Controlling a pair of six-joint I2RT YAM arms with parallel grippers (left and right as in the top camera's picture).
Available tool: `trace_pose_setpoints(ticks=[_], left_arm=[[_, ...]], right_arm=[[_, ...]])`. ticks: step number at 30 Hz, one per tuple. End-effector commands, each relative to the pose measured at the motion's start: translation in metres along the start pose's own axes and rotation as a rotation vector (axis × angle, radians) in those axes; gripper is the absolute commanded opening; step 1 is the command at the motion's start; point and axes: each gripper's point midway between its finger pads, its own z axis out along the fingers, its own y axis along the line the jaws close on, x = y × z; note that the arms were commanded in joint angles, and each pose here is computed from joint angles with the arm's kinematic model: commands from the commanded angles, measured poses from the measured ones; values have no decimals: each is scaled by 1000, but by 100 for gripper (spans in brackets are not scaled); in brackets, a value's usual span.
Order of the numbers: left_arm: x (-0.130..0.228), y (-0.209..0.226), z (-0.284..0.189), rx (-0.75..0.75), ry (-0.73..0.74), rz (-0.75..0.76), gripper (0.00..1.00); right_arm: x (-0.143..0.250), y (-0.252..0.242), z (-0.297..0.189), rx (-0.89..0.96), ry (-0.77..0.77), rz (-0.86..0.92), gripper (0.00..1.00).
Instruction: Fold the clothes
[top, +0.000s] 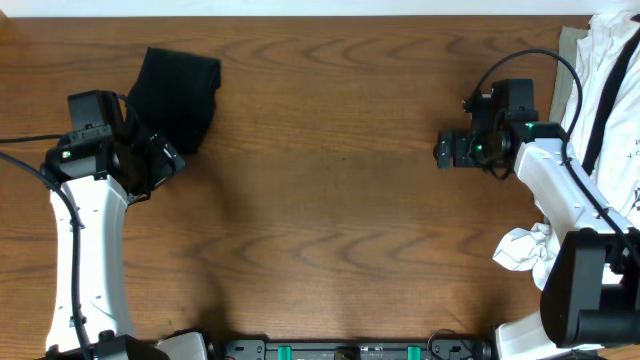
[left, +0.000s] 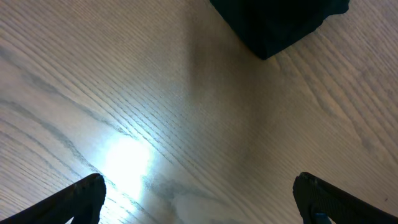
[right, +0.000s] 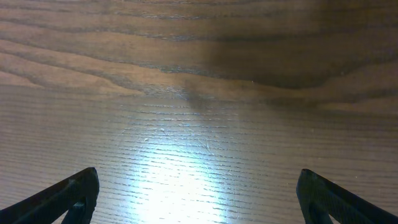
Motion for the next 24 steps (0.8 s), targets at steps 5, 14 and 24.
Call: trace_pose_setpoints(ticks=[5,14,24], left_arm=[[-1,2,-3,-9,-9,13,98],[-1,2,-3,-9,-9,13,98],[-1,2,-3,-10,-9,13,98]], right_arm=[[-2,-1,-6,6,-15,-4,99],[-15,4,-35,3,-101,-18,99],[-43,24,-150,-7,-428,-70,99]])
